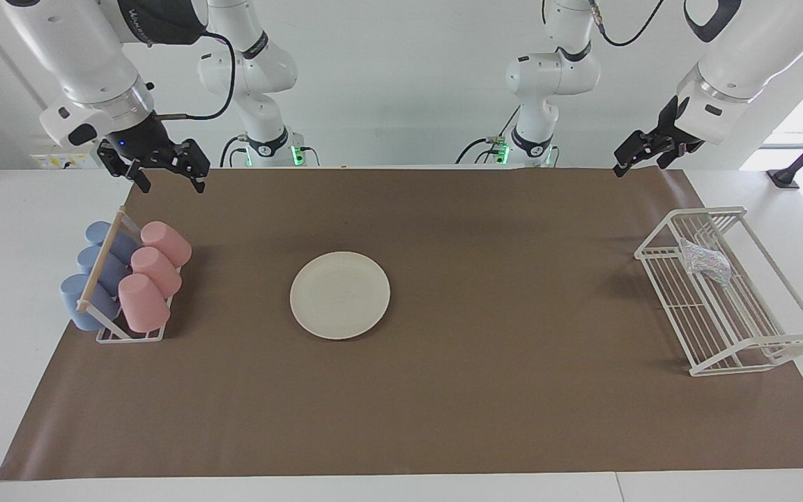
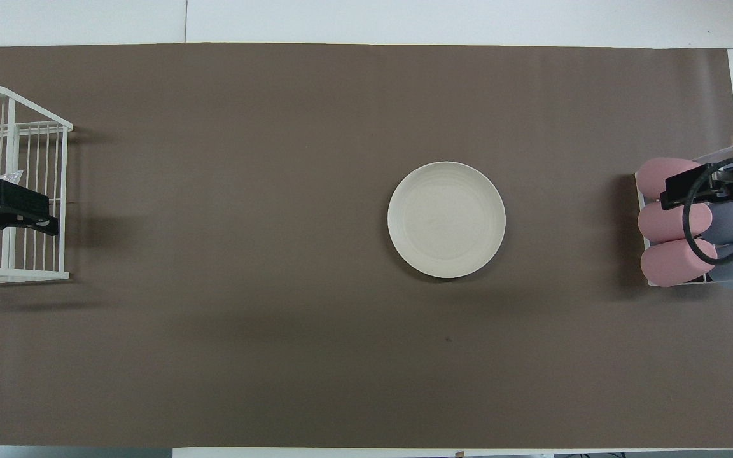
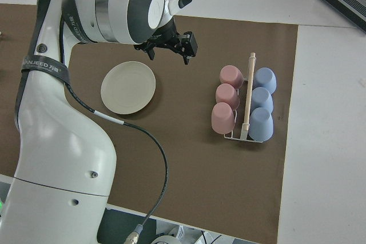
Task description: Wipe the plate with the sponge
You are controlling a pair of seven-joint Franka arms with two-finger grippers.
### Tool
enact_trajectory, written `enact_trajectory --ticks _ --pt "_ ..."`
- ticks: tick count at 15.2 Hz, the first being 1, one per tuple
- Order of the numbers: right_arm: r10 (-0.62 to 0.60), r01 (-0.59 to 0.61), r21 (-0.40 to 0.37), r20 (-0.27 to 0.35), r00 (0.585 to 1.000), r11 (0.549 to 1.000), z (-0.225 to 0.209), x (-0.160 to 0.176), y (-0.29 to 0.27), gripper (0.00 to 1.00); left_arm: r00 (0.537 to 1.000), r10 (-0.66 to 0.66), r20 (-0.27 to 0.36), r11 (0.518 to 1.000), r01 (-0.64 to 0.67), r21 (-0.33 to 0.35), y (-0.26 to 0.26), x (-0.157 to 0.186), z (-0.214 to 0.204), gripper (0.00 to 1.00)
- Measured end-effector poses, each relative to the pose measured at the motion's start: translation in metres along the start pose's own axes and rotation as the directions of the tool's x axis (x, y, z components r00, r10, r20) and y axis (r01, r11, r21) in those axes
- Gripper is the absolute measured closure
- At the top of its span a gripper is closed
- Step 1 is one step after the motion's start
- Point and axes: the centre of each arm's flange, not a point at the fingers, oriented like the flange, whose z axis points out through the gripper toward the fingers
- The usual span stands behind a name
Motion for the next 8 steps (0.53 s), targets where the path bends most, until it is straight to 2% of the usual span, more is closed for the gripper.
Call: enact_trajectory --ticks 8 --pt "0.000 0.000 0.000 0.000 1.000 1.000 0.0000 0.0000 0.0000 0.00 0.999 0.021 -0.035 1.000 -0.020 0.023 -0.0021 0.0036 -0.0041 0.00"
